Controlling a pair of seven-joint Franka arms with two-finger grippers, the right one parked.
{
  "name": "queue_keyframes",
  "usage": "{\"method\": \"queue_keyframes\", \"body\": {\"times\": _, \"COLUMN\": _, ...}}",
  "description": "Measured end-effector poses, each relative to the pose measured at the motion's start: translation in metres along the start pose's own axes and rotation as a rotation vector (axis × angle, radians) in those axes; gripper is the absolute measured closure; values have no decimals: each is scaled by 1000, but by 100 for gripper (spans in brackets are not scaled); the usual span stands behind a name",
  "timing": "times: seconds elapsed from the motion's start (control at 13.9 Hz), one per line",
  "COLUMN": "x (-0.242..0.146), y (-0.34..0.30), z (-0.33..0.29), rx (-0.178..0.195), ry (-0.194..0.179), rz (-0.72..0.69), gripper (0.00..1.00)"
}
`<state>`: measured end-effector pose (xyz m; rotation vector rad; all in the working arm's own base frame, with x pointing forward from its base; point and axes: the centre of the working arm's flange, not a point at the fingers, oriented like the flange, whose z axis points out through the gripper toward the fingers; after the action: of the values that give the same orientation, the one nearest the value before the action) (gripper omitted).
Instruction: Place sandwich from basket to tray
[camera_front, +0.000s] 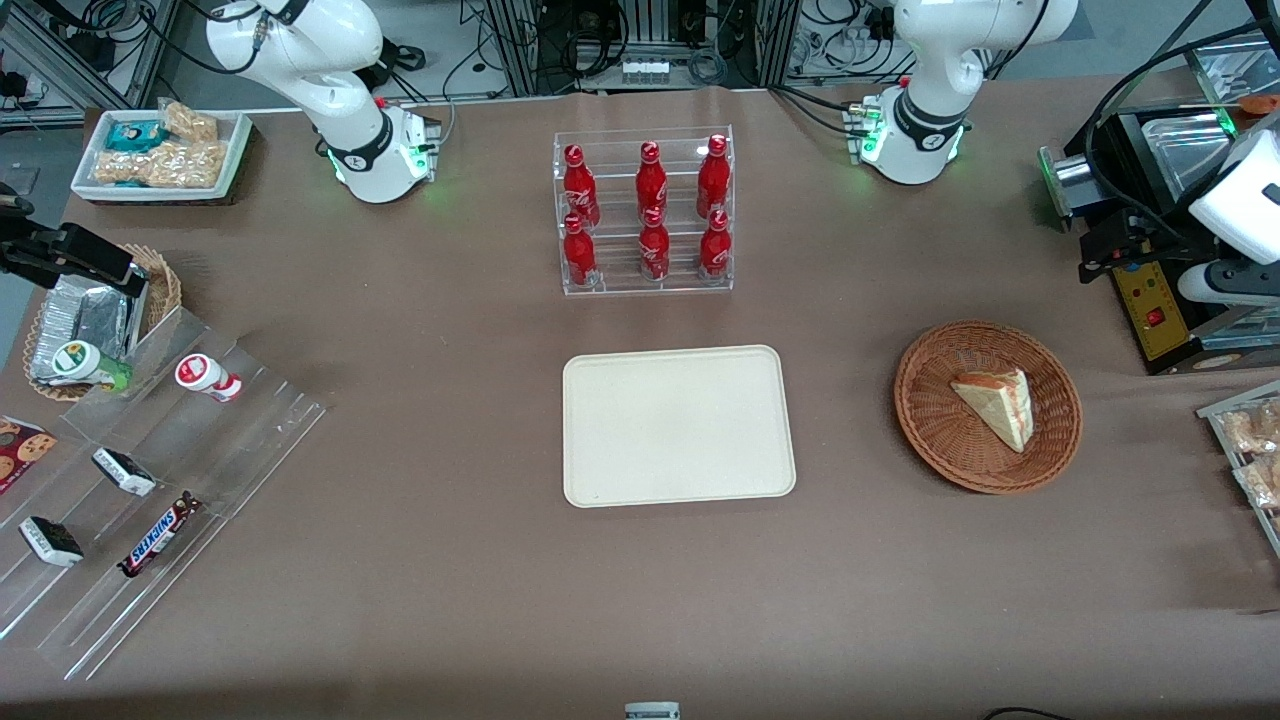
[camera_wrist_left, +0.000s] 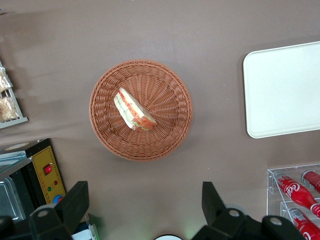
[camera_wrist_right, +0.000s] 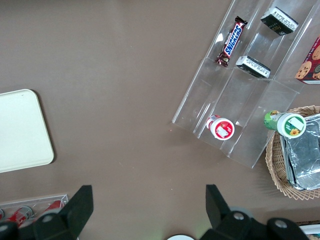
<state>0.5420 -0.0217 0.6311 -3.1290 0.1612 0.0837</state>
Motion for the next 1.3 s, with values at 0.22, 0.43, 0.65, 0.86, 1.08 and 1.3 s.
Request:
{"method": "queue_keyframes", "body": {"times": 0.22, "x": 0, "y": 0, "z": 0, "rx": 0, "ry": 0, "rz": 0, "gripper": 0}}
{"method": "queue_keyframes", "body": {"times": 0.43, "x": 0, "y": 0, "z": 0, "rx": 0, "ry": 0, "rz": -1, "gripper": 0}}
{"method": "queue_keyframes", "body": {"times": 0.65, "x": 0, "y": 0, "z": 0, "rx": 0, "ry": -1, "rz": 1, "gripper": 0}}
{"method": "queue_keyframes", "body": {"times": 0.86, "x": 0, "y": 1, "z": 2, "rx": 0, "ry": -5, "rz": 6, "gripper": 0}}
{"method": "queue_keyframes", "body": {"times": 1.08, "x": 1, "y": 0, "z": 9, "rx": -1, "ry": -24, "rz": 6, "gripper": 0}}
{"method": "queue_keyframes", "body": {"times": 1.3, "x": 7, "y": -17, "z": 40, "rx": -4, "ry": -65, "rz": -25, "gripper": 0}}
